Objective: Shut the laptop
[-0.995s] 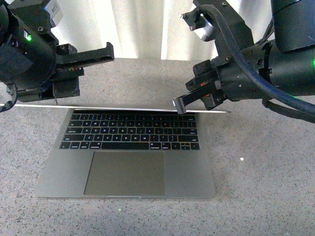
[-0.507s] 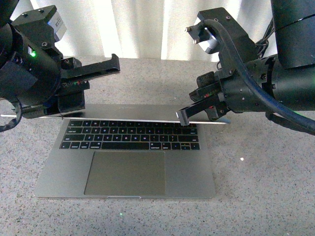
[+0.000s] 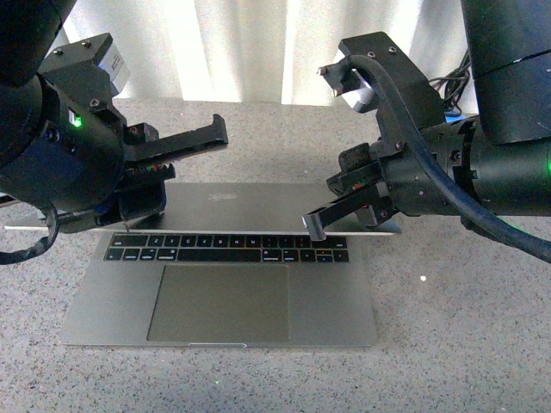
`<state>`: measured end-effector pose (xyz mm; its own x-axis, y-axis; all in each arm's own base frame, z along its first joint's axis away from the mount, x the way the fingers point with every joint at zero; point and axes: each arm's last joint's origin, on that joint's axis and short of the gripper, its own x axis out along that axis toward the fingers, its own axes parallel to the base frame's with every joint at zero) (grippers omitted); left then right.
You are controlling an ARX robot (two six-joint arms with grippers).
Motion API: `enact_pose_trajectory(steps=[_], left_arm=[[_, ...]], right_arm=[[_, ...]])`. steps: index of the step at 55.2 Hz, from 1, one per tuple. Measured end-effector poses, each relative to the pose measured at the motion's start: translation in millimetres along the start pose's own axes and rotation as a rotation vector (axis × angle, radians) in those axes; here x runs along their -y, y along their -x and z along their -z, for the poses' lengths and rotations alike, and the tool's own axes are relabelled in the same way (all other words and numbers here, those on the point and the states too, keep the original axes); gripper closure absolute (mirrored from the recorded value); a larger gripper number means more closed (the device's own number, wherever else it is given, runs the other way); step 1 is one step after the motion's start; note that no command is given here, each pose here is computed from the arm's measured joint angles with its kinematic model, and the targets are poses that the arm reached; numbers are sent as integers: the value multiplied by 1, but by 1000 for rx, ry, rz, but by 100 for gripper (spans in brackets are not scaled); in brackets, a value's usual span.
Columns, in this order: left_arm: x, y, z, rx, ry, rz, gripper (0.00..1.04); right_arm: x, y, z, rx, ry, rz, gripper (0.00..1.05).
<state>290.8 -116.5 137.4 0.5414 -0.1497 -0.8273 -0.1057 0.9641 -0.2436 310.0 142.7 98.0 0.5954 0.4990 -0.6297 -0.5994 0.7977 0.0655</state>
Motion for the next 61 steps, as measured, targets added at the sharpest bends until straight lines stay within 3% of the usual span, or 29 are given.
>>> enact_pose_trajectory(steps=[61], left_arm=[[1,-4,16,-24,32,24,101]], right_arm=[[-7,2,21,-30,-37,-11,104]])
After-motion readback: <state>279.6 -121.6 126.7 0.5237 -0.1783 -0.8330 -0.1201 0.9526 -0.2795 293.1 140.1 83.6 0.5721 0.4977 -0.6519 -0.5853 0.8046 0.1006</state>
